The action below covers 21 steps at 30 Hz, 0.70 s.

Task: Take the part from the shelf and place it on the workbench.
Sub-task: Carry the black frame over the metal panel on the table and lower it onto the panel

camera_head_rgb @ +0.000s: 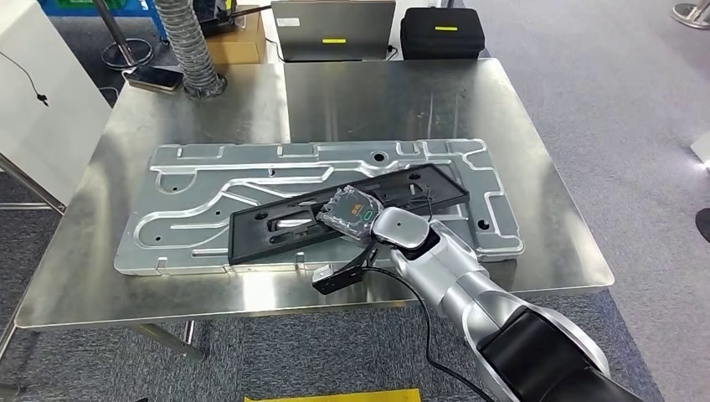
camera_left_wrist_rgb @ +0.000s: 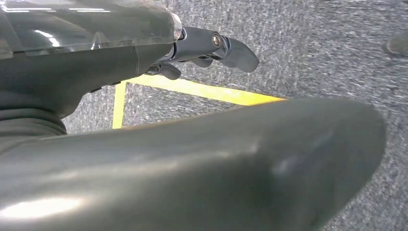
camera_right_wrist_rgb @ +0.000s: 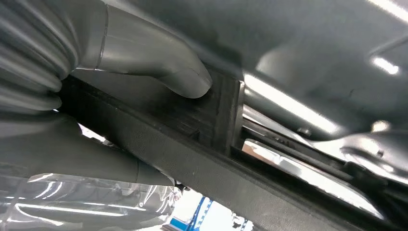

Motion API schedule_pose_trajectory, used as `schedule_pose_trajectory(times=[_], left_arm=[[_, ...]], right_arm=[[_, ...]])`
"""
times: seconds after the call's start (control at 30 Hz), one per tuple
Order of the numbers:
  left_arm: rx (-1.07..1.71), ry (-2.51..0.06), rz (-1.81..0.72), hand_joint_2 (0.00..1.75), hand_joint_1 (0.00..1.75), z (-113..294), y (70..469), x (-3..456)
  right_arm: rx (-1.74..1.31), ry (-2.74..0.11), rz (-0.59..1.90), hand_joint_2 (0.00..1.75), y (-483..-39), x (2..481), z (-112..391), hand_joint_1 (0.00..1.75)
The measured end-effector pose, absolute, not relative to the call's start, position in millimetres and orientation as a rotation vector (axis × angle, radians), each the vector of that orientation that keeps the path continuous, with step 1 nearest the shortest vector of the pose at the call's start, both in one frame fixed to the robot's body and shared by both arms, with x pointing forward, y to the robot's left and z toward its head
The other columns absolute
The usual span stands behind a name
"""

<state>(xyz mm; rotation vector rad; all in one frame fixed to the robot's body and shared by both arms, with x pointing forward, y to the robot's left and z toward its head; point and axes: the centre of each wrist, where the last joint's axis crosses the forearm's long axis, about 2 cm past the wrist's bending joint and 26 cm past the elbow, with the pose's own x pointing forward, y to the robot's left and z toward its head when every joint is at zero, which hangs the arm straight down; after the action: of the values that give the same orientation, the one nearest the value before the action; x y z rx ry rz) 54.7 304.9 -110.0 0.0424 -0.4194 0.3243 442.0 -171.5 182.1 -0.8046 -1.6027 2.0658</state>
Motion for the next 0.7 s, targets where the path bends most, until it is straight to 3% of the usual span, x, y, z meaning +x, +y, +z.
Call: schedule_pose_trajectory(times=[0.2,0.33,0.43,0.57,0.7], left_arm=[[0.032,-0.44,0.323,0.0,0.0,-110.1,302.3,54.3],[0.018,-0.468,0.318,1.75,0.0,-110.3,302.7,53.2],[0.017,-0.465,0.307,1.75,0.0,-110.6,303.7,50.4],[0.024,-0.46,0.295,0.0,0.0,-110.5,305.6,50.6],[0.029,-0.463,0.288,0.0,0.0,-110.6,305.7,50.1]], right_arm=[[-0.812,-1.586,2.045,1.75,-175.1,440.7,175.6,1.75],[-0.824,-1.541,2.022,0.0,-178.1,439.2,170.0,0.0],[-0.829,-1.513,1.997,0.0,-182.0,436.9,163.5,0.0],[-0.843,-1.519,1.943,0.0,-188.8,437.2,161.1,0.0],[-0.811,-1.594,1.848,0.0,-194.7,439.0,162.6,0.0]])
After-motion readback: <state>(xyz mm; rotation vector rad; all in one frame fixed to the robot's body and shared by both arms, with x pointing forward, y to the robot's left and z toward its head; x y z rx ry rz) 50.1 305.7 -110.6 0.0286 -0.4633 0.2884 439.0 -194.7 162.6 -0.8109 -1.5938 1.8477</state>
